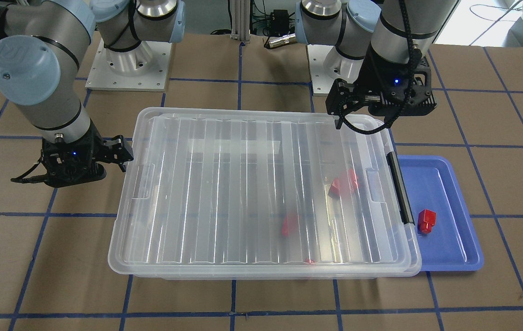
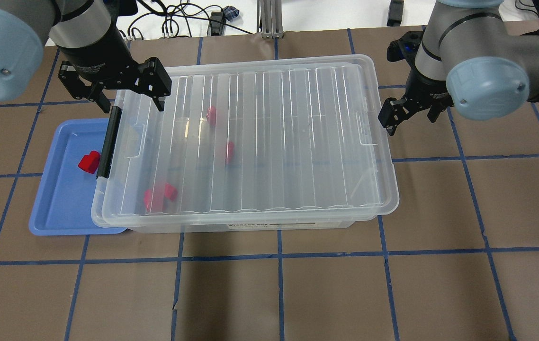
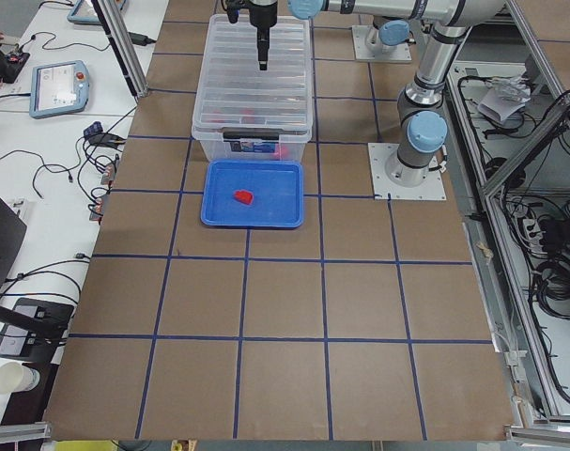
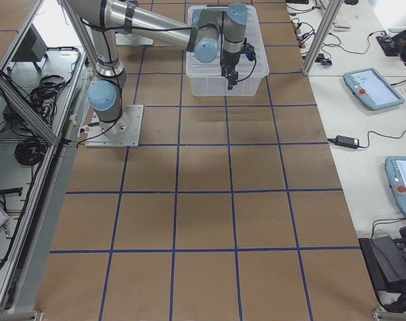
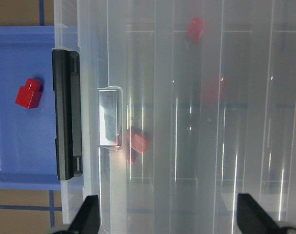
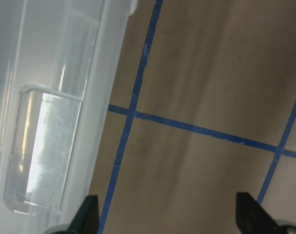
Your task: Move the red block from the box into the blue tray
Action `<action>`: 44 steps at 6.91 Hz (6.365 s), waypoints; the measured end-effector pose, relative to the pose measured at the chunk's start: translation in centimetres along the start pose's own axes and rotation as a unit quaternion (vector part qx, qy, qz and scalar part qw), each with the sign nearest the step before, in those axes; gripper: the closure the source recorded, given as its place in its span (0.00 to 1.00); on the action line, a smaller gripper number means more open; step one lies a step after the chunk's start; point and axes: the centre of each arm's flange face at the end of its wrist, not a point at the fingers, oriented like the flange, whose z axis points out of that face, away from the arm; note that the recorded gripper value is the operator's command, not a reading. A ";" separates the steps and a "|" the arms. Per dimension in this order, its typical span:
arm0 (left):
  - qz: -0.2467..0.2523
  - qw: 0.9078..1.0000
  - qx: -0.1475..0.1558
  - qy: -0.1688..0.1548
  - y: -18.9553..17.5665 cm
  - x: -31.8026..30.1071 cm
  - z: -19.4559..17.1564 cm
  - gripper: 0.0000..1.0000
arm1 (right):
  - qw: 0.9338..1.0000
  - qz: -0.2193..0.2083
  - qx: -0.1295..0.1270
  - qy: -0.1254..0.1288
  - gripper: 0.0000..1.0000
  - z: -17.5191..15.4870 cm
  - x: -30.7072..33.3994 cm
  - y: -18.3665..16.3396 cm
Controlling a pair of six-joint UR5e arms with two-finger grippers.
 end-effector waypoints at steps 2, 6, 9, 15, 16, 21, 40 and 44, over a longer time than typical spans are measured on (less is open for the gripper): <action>0.003 1.000 0.001 -0.001 0.0 0.0 -0.1 0.00 | 1.000 0.000 0.024 0.008 0.00 -1.6 -0.1 -0.2; 0.004 1.000 0.002 -0.002 0.1 0.0 0.0 0.00 | 0.996 0.013 0.085 -0.021 0.00 -14.1 -5.2 0.3; 0.004 1.000 0.003 -0.001 0.2 0.0 -0.1 0.00 | 0.996 0.031 0.071 -0.038 0.00 -14.4 -6.2 0.0; 0.004 1.000 0.001 -0.001 0.0 0.1 0.2 0.00 | 0.996 0.034 0.076 -0.038 0.00 -14.8 -6.1 -0.6; 0.004 1.000 0.001 -0.001 0.0 0.1 0.2 0.00 | 0.996 0.037 0.078 -0.037 0.00 -15.0 -6.1 -0.6; 0.005 1.000 0.001 -0.001 0.2 0.1 0.2 0.00 | 0.991 0.089 0.092 -0.035 0.00 -15.6 -6.0 -0.5; 0.066 0.998 0.011 -0.005 -0.2 -2.0 -0.3 0.00 | 0.993 0.096 0.057 -0.026 0.00 -15.2 -5.8 0.9; 0.071 0.997 0.006 -0.004 -0.3 -3.1 0.0 0.00 | 0.993 0.094 0.062 -0.031 0.00 -15.5 -5.8 0.5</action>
